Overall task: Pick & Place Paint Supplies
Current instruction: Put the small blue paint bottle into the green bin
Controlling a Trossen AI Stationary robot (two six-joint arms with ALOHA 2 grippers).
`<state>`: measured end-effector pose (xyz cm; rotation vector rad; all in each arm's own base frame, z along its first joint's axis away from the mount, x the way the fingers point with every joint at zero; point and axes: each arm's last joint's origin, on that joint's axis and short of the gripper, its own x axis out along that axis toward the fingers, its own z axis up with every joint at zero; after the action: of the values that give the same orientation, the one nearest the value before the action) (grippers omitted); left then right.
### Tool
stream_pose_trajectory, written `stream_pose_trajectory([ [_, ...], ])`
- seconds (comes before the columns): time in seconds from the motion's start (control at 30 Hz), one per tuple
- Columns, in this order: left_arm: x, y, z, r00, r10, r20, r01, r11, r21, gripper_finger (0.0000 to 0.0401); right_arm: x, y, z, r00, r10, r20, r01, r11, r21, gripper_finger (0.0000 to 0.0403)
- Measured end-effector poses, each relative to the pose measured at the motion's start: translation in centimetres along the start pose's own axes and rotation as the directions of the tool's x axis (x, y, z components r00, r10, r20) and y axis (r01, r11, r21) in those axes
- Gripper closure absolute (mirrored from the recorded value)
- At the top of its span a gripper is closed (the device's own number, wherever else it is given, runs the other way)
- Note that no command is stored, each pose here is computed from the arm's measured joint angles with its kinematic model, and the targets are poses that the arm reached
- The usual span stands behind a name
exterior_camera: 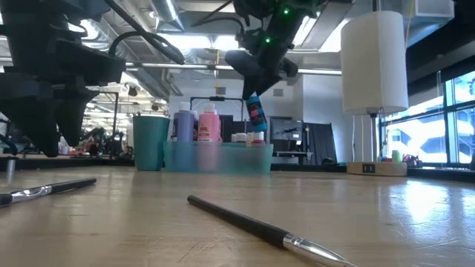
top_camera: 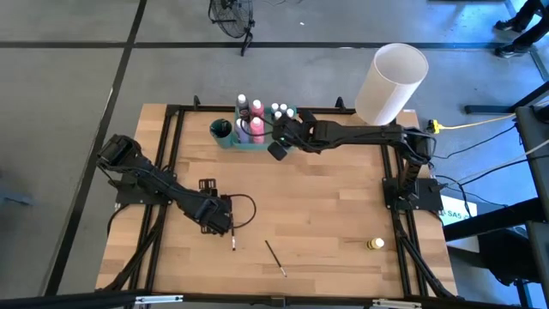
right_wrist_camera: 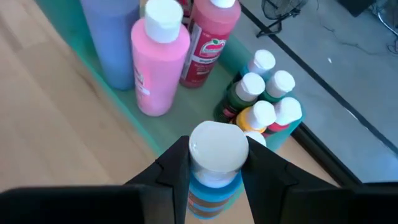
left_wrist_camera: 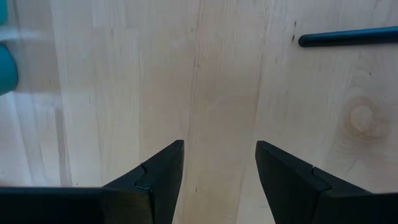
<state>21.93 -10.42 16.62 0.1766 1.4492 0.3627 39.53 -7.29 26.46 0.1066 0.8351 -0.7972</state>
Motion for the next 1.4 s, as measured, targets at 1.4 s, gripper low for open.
stream_pose_trajectory([
  [1.4, 0.3, 0.3, 0.9, 0.999, -0.037, 0.03, 0.038, 0.999, -0.036, 0.0205, -17.5, -5.3, -13.8, 0.979, 0.143, 0.148, -0.149, 0.988, 0.03, 0.0285],
])
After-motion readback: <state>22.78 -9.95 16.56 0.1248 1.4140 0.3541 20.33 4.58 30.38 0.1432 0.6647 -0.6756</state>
